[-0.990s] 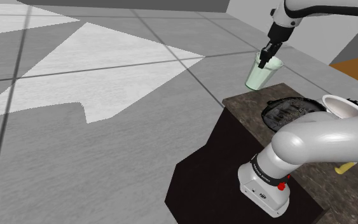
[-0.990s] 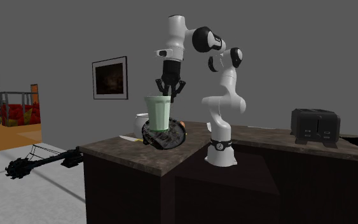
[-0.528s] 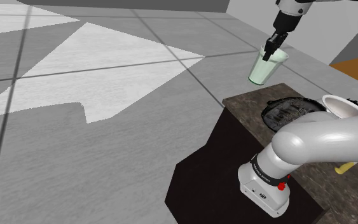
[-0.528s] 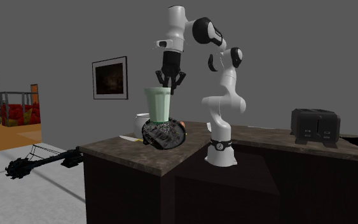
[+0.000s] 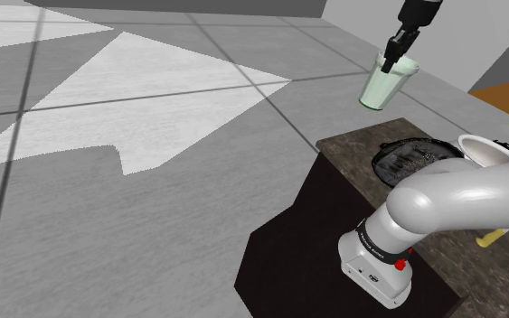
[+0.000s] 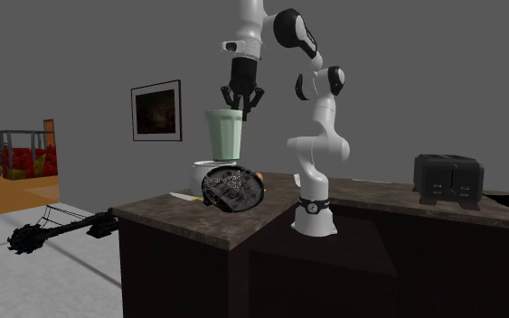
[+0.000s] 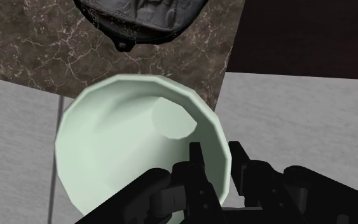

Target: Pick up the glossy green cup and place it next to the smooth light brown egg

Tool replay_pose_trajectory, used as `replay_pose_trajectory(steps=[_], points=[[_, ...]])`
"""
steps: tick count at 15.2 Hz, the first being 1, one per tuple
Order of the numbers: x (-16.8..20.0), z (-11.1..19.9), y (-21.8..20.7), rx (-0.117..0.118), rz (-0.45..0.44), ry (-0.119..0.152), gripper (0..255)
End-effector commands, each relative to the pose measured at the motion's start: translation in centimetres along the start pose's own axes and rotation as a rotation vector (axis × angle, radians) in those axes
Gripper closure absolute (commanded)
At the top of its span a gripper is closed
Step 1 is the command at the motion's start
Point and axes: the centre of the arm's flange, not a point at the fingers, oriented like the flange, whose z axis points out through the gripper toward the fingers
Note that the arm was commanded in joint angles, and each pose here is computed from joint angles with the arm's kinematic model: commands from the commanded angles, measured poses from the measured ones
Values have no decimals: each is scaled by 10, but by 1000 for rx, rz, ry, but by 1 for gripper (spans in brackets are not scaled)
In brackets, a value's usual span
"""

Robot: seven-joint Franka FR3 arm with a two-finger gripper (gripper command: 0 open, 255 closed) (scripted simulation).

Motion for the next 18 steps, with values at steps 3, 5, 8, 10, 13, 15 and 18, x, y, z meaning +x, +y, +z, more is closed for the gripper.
replay_pose_trajectory(steps=[3,5,8,10,13,15,18], points=[[-25,-5,10,0,0,0,255],[-50,-4,19,0,0,0,255],[-87,-2,33,0,0,0,255],[-112,0,43,0,0,0,255],[-149,2,57,0,0,0,255],[-173,3,66,0,0,0,255],[-210,5,80,0,0,0,255]])
